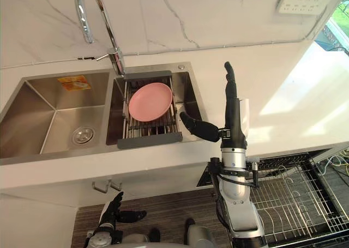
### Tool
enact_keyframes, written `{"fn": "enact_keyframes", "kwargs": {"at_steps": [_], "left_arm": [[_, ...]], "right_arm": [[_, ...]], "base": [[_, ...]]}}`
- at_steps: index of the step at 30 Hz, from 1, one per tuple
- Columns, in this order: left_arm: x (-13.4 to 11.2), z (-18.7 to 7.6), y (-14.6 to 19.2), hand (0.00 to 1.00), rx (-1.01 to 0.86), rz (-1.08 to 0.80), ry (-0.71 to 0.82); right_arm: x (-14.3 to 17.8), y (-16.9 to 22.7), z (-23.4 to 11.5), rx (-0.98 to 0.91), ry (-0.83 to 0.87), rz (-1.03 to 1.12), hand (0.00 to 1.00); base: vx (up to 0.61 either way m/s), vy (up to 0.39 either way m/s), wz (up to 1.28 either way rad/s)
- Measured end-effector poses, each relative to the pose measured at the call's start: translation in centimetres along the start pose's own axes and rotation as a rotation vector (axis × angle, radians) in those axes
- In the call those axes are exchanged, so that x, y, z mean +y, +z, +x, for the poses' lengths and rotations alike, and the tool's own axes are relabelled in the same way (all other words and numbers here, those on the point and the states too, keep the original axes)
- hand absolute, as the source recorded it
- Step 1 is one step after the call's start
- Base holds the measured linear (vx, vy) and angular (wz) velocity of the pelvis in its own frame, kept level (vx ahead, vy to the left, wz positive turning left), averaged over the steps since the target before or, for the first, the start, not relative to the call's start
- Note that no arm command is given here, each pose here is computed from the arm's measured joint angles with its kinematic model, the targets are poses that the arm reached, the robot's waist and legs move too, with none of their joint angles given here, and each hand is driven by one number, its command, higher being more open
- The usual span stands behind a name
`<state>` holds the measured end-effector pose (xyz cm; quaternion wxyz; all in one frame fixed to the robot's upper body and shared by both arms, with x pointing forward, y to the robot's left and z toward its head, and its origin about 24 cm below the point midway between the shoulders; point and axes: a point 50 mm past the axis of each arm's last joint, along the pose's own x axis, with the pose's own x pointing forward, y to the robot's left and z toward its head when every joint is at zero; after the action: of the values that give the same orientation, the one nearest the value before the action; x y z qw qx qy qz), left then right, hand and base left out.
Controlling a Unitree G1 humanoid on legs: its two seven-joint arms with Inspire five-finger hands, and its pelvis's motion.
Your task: Walk over to the sink, pick up the cup, carry it to the dishwasher, place the cup inside the dishwasher, then close the dishwasher door
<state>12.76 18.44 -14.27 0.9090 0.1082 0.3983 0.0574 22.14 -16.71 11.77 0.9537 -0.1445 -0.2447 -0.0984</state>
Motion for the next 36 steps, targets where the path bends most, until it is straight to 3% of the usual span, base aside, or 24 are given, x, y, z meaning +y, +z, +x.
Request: {"fn": "enact_keyframes", "kwargs": {"at_steps": [12, 20, 21, 36], "left_arm": [[-0.3, 0.1, 0.2, 1.0, -0.002, -0.003, -0.008], [-0.2, -0.1, -0.3, 1.0, 0.012, 0.004, -0.009], [-0.5, -0.4, -0.8, 1.0, 0.029, 0.001, -0.016], [-0.5, -0.6, -1.6, 1.0, 0.081, -0.037, -0.044]], "right_arm": [[-1.2, -3.1, -1.1, 0.149, 0.0, -0.061, 1.0], [-1.9, -3.8, -2.1, 0.176, 0.032, -0.197, 1.0], [-2.5, -4.8, -2.3, 0.201, 0.088, -0.295, 1.0], [-1.2, -5.3, -2.8, 0.275, 0.043, -0.22, 1.0]], "base": [[0.03, 0.005, 0.27], [-0.06, 0.011, -0.04], [0.0, 0.0, 0.0], [0.0, 0.0, 0.0]]}}
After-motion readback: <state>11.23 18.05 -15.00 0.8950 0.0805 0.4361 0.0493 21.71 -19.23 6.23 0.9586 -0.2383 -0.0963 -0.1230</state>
